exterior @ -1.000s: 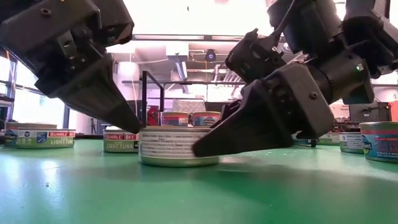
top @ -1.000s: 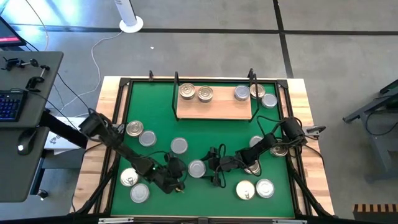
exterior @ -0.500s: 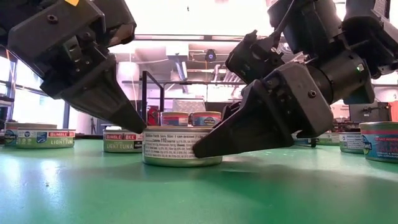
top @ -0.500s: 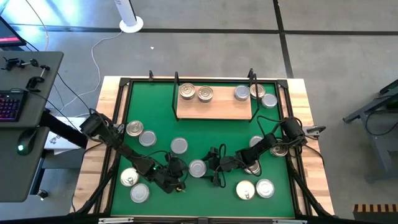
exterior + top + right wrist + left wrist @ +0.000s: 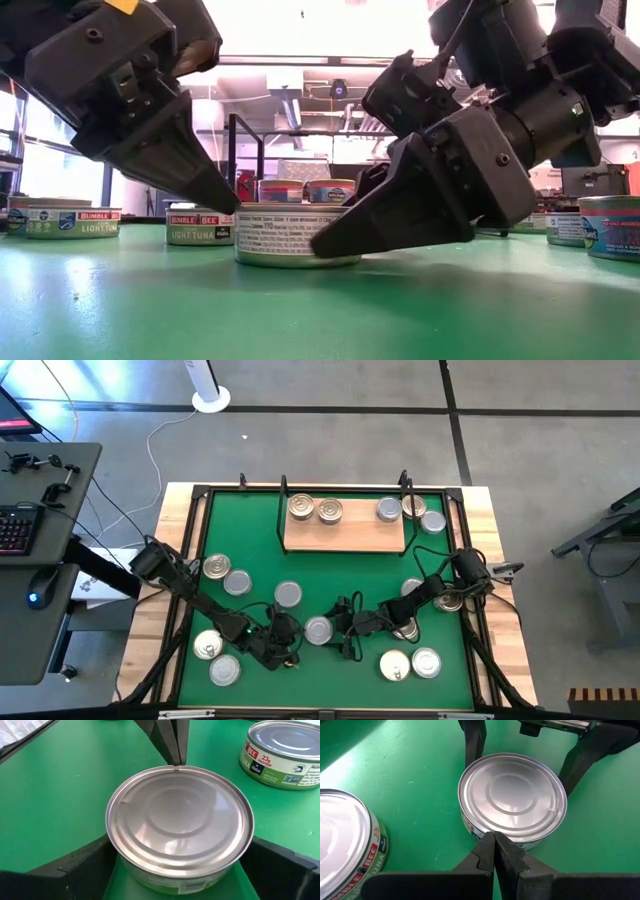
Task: Stack canned seafood by type on shelf
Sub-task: Put the green tuna can on the shelf
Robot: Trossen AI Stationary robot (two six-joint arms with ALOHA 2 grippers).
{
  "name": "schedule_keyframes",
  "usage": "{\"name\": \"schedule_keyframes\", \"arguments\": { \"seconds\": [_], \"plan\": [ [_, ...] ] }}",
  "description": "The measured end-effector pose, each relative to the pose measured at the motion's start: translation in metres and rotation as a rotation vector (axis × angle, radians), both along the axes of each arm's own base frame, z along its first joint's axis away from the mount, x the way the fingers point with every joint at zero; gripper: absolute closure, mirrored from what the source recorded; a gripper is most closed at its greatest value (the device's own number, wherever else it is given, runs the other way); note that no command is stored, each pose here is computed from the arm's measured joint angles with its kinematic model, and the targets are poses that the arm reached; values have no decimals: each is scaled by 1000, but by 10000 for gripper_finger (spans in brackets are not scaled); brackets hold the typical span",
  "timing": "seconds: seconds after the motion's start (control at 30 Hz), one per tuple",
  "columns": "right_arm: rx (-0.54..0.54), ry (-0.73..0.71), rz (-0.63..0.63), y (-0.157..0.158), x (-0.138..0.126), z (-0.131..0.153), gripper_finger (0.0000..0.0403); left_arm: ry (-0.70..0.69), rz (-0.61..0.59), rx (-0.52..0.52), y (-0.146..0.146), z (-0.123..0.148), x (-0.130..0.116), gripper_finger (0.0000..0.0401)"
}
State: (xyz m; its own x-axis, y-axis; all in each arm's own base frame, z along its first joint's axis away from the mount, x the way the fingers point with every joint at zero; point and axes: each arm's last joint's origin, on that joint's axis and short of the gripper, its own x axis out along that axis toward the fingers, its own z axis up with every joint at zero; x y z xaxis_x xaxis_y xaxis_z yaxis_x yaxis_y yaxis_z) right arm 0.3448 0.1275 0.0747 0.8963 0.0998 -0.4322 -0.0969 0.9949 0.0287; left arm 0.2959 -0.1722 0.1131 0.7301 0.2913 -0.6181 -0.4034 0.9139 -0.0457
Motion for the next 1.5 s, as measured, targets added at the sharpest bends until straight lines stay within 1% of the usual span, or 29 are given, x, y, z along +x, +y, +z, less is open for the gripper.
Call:
{"name": "schedule_keyframes", "arguments": {
  "seconds": [0.23, 0.67, 0.8, 1.03, 1.27, 1.5],
  "plan": [
    [-28, 10, 11, -1, 0, -1, 8, -13, 3, -5, 0, 1, 1, 401],
    [-21, -4, 11, 0, 1, 0, 8, -17, 9, -4, 2, 1, 2, 401],
    [-24, 5, 14, 0, 0, 0, 8, -13, -3, 15, 2, 1, 3, 401],
    [-29, 26, 10, 1, -2, -1, 10, -21, 4, 18, 3, 1, 4, 401],
    [-36, 43, -7, 8, -5, -2, 13, -35, 19, 29, 3, 2, 4, 401],
    [-69, 26, -62, 16, -8, 3, 13, -71, 69, 74, 8, 2, 8, 401]
  ]
}}
